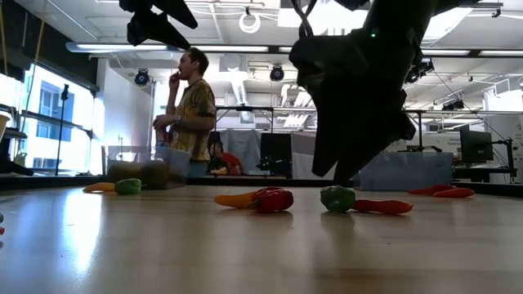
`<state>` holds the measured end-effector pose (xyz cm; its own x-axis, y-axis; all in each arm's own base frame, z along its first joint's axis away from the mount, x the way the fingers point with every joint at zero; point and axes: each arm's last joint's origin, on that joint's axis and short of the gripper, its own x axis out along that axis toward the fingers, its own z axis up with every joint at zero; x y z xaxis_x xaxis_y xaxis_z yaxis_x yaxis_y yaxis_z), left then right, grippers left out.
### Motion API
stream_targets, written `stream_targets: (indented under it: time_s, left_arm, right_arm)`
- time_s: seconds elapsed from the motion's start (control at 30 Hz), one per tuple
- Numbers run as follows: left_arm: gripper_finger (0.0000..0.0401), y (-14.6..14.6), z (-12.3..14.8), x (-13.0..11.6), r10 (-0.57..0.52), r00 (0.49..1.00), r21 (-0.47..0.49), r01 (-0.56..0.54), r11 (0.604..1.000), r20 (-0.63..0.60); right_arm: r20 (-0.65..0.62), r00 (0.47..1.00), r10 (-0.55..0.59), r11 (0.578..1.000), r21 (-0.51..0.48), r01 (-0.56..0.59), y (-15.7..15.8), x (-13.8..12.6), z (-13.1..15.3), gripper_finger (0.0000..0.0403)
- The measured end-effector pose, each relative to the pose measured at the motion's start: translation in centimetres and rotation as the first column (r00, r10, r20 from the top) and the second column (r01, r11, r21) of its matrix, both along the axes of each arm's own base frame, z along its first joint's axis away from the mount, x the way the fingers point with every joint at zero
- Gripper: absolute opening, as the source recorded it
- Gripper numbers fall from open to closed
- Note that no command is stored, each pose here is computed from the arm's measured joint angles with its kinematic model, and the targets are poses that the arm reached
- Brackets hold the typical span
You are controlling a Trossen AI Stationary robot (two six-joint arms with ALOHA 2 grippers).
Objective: Sort produce into baskets
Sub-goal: Put the center green bell pepper into the yellow bin
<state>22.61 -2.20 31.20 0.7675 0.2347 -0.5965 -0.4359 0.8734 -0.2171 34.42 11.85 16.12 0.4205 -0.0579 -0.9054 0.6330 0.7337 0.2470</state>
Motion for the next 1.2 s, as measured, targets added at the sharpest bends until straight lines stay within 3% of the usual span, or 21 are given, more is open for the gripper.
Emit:
stream_targets:
  time_s: [0.5, 0.63, 0.8, 0.9, 1.07, 1.2]
  left_arm:
    - [0.0213, 0.0, 0.0, 0.0, 0.0, 1.0, -0.001, 0.0, 1.0, 0.002]
    - [0.0213, 0.0, 0.0, 0.0, 0.001, 1.0, -0.001, -0.001, 1.0, 0.003]
    - [0.0213, 0.0, 0.2, -0.2, -0.034, 0.999, 0.028, 0.034, 0.999, 0.002]
    - [0.0213, 0.3, 1.0, -0.7, -0.029, 0.999, 0.028, 0.028, 0.999, 0.032]
    - [0.0213, 0.6, 3.1, -2.3, -0.021, 0.992, 0.019, 0.019, 1.0, 0.123]
    - [0.0213, 0.8, 4.9, -4.0, -0.006, 0.976, -0.011, 0.009, 1.0, 0.219]
  right_arm:
    - [-0.022, 1.0, 0.007, 1.0, 0.01, -0.007, 0.5, 0.3, -1.4, 0.017]
    - [-0.021, 1.0, 0.016, 1.0, 0.004, -0.016, 0.5, 0.3, -1.4, 0.0127]
    - [-0.011, 0.996, 0.087, 0.996, -0.024, -0.088, 0.5, 0.2, -0.9, 0.0024]
    - [0.012, 0.99, 0.143, 0.989, -0.047, -0.143, 0.2, 0.2, 0.1, 0.0013]
    - [0.106, 0.975, 0.195, 0.979, -0.085, -0.187, -0.5, 0.4, 2.3, 0.0005]
    - [0.328, 0.908, 0.259, 0.965, -0.119, -0.232, -0.8, 2.1, 4.3, 0.0005]
